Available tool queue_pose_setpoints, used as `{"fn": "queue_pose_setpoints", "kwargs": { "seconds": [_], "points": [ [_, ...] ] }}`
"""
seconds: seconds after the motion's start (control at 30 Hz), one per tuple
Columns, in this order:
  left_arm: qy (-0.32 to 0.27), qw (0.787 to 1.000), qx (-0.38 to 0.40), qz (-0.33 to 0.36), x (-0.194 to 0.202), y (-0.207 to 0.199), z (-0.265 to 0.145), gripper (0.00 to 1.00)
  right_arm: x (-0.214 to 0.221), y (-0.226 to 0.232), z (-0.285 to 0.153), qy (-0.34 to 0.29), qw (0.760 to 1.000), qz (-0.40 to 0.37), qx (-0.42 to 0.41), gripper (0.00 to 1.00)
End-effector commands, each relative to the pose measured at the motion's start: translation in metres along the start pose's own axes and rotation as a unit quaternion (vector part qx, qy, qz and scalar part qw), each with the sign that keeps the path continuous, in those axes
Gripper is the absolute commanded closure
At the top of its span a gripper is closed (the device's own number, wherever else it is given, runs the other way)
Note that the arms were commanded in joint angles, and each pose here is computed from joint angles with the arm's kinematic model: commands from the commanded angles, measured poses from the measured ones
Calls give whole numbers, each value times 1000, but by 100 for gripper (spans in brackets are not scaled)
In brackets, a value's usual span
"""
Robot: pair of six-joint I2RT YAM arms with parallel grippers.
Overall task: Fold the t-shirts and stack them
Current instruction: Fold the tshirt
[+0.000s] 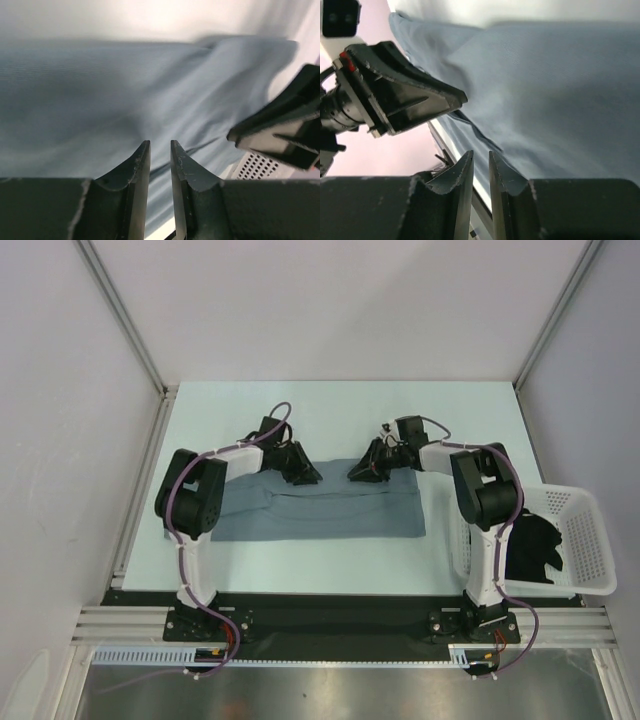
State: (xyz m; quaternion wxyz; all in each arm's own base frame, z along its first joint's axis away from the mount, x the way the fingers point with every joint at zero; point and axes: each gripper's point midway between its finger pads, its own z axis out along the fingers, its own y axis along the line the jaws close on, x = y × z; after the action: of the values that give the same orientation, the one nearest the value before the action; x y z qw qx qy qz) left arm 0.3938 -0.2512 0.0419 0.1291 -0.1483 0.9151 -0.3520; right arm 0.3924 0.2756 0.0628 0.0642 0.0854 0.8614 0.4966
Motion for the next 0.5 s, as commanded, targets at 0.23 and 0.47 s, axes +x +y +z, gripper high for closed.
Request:
{"fn": "queue_pose_setpoints", "kwargs": {
  "seconds": [0.23,0.47],
  "points": [
    [6,999,-47,-7,0,21,9,73,21,-77,-25,-1,998,27,65,76],
    [-11,998,-51,23,-8,14,-2,73,-2,-53,-69,-44,993,-21,106,76]
  ]
}}
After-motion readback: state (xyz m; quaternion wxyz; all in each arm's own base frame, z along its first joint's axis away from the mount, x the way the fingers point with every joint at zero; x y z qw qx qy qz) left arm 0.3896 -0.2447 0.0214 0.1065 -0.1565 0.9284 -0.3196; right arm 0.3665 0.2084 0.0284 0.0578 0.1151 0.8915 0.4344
